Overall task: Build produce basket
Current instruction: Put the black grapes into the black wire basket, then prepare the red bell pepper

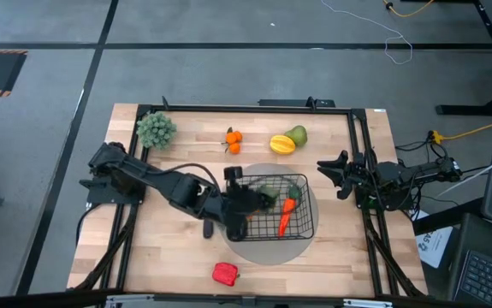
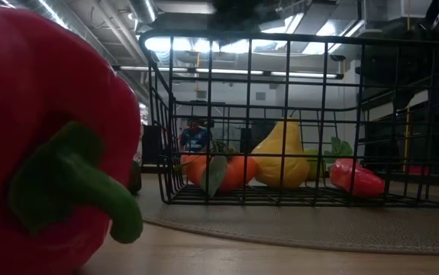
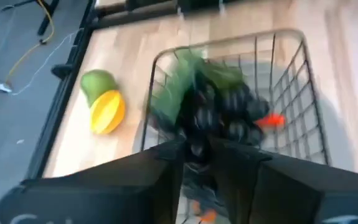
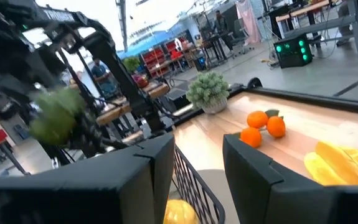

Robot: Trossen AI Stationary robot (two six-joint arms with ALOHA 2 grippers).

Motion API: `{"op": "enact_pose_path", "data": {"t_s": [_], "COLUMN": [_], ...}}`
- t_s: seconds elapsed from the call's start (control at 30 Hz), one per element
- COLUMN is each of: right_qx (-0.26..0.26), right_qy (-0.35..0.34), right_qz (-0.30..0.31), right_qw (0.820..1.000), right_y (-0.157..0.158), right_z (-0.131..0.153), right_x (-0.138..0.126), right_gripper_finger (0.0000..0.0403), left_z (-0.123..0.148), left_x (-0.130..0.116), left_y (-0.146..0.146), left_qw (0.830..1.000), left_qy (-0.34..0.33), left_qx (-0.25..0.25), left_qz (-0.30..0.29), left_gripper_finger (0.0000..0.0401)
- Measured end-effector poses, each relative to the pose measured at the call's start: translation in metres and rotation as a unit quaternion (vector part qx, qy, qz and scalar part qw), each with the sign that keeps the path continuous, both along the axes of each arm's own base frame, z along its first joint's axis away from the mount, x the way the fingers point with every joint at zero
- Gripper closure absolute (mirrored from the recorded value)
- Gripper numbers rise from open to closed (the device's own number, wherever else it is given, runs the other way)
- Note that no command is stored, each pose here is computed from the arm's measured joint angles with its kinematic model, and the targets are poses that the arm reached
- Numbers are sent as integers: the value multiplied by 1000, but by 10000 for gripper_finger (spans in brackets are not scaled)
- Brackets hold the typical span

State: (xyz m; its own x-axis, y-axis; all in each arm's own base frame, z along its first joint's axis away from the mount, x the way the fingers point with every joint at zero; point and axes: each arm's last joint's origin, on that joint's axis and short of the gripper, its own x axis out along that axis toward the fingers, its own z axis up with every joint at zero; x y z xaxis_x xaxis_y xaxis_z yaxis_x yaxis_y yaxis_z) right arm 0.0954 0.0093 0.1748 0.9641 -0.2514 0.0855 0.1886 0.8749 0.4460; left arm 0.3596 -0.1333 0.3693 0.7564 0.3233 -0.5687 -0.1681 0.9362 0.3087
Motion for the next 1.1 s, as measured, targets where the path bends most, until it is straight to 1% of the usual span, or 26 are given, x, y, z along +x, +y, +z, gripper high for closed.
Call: {"op": "enact_pose_path", "data": {"t_s": [0.07, 0.17, 0.27, 0.83, 0.97, 1.1], "right_qx": [-2, 0, 9, 8, 4, -16], "right_qy": [7, 13, 11, 14, 15, 22], "right_qz": [1, 1, 1, 2, 37, 83], "right_qw": [1000, 1000, 1000, 1000, 999, 996], "right_y": [0, 0, 0, 0, 2, 5], "right_z": [-1, -3, -3, -3, -3, -4], "right_x": [0, 0, 0, 0, 1, 1], "right_gripper_finger": [272, 272, 272, 272, 272, 272], "left_z": [0, -2, -2, -4, -4, -4], "left_x": [3, 2, 2, 1, 1, 1], "left_y": [-2, -1, -2, -1, -1, -1], "left_qw": [1000, 1000, 1000, 1000, 1000, 1000], "left_qy": [-12, 0, -1, 7, 10, 10], "left_qx": [-2, 5, 5, 7, 3, 3], "left_qz": [1, 2, 2, 3, -1, -1], "left_gripper_finger": [315, 309, 308, 310, 311, 309]}}
